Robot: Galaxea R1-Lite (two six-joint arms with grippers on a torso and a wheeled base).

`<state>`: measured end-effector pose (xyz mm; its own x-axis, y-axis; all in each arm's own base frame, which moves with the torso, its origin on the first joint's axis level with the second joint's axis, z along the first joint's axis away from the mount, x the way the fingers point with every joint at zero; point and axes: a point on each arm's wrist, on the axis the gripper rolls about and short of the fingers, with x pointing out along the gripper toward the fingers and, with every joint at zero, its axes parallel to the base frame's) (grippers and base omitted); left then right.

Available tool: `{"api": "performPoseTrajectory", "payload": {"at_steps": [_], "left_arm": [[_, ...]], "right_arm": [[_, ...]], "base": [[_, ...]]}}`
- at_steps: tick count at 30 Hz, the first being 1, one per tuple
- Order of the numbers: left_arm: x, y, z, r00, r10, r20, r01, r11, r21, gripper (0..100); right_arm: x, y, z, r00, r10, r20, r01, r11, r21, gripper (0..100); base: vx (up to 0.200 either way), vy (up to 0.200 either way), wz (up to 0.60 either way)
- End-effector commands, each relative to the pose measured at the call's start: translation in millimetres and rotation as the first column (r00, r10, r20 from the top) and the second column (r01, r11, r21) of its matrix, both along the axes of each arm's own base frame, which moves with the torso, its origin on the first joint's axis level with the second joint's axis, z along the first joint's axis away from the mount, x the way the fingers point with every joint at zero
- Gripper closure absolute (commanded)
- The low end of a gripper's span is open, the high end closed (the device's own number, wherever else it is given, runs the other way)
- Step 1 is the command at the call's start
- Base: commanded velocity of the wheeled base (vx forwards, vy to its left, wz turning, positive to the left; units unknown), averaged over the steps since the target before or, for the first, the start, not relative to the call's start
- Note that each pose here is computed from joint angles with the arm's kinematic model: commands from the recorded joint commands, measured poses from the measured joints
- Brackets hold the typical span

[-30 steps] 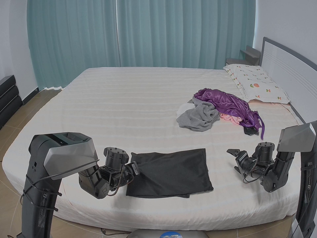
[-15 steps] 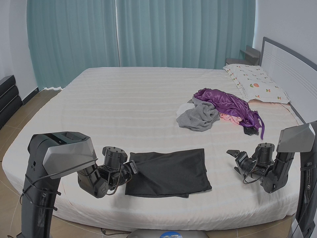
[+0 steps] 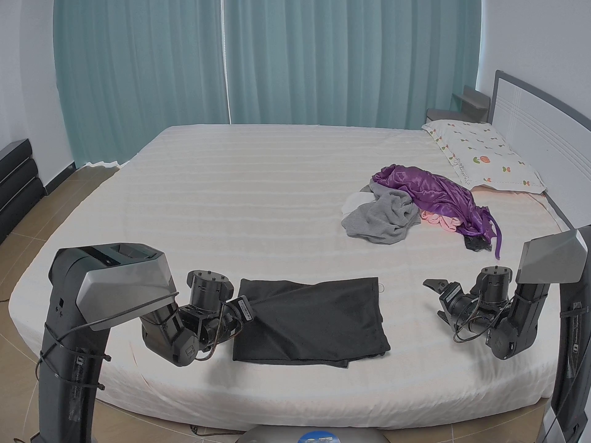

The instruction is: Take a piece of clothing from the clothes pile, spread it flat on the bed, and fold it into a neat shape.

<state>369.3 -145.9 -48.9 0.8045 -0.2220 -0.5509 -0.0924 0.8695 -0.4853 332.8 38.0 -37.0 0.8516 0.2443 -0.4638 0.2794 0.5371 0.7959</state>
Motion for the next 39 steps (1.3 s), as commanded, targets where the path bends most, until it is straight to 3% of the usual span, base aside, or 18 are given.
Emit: {"api": "performPoseTrajectory", "payload": {"at_steps": [1,39], "left_arm": [[1.1,1.5,1.6,1.0,0.011,0.006,-0.011,1.0,0.002,100],[9.1,10.3,3.6,0.998,0.054,0.015,-0.054,0.998,-0.028,100]], "right_arm": [[-0.3,0.3,-0.6,1.0,0.002,-0.002,-0.002,1.0,0.0,0],[-2.0,0.1,-1.6,1.0,0.004,0.011,-0.004,1.0,-0.003,0]], "base": [[0.0,0.2,0.0],[0.0,0.2,0.0]]}}
